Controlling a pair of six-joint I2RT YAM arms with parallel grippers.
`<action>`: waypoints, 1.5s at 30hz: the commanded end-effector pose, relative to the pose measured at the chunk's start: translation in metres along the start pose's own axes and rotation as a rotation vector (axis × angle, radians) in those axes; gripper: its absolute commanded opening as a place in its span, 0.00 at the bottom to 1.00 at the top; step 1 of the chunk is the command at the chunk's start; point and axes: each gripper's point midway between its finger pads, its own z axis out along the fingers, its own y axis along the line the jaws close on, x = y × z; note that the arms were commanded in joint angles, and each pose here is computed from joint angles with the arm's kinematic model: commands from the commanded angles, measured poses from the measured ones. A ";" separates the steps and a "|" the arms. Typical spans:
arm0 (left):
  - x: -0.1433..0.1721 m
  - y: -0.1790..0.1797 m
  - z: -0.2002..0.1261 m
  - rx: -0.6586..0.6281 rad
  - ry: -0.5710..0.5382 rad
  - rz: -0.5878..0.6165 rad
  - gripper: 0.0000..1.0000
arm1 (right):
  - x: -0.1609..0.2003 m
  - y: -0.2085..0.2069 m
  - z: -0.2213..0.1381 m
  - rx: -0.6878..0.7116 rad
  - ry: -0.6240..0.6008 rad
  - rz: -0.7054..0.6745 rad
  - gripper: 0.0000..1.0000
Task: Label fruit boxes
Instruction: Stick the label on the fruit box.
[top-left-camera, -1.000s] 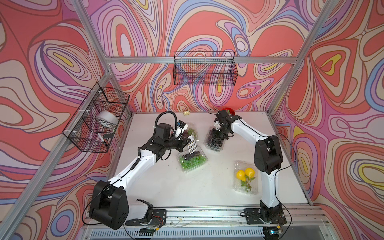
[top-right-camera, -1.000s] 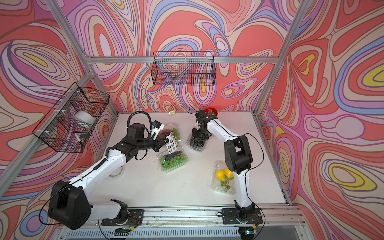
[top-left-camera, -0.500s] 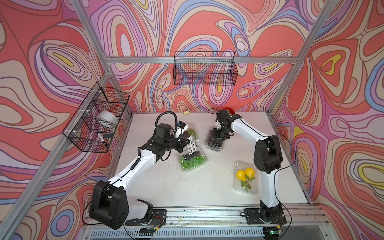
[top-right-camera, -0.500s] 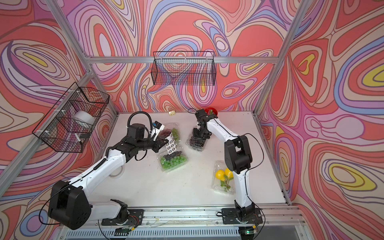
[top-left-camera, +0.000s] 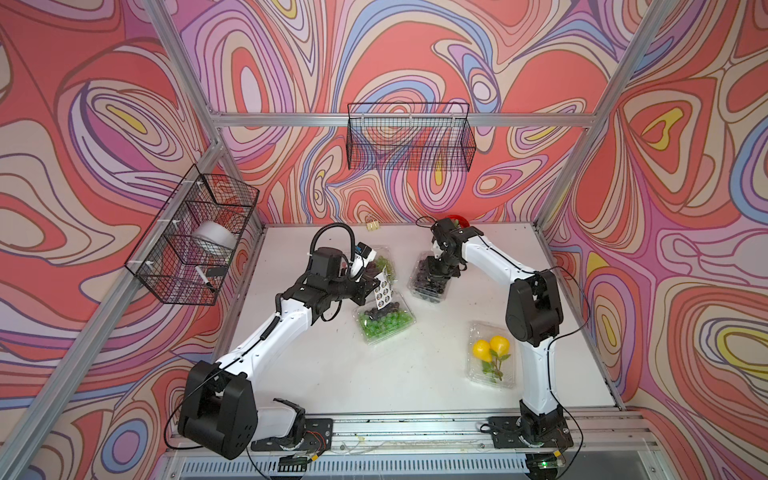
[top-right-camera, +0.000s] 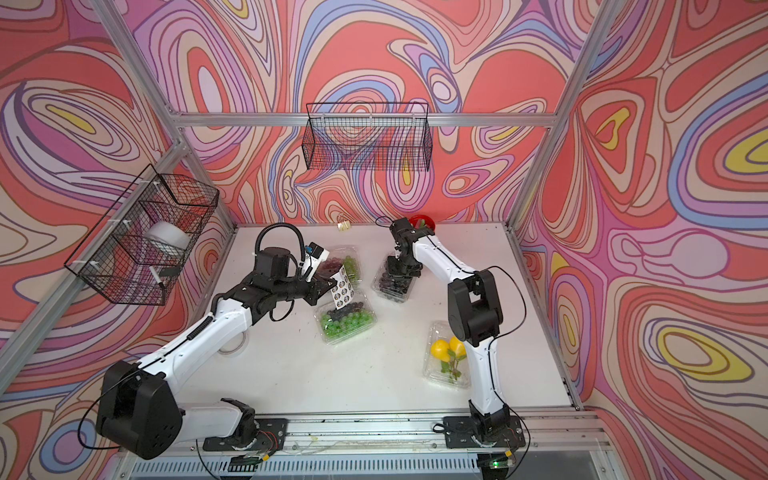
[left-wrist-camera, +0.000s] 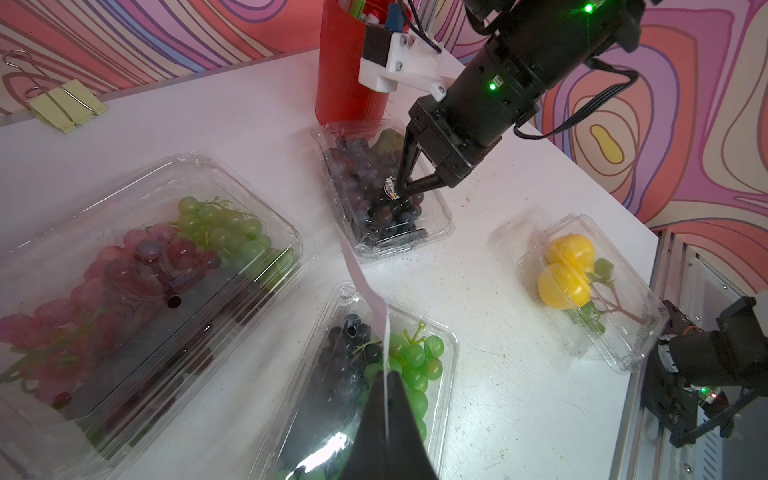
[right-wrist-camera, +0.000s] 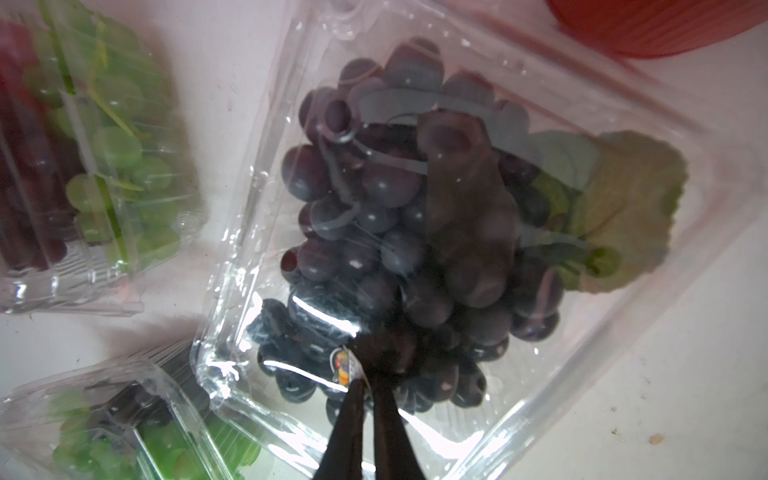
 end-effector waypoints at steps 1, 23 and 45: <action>-0.010 -0.001 -0.008 -0.010 -0.017 0.029 0.00 | 0.011 -0.020 0.015 0.100 0.066 -0.014 0.11; -0.013 -0.004 -0.013 -0.011 -0.023 0.045 0.00 | -0.007 -0.010 -0.040 0.130 -0.062 -0.083 0.22; -0.018 -0.006 -0.015 -0.010 -0.031 0.046 0.00 | -0.006 0.010 0.010 -0.009 -0.020 -0.070 0.04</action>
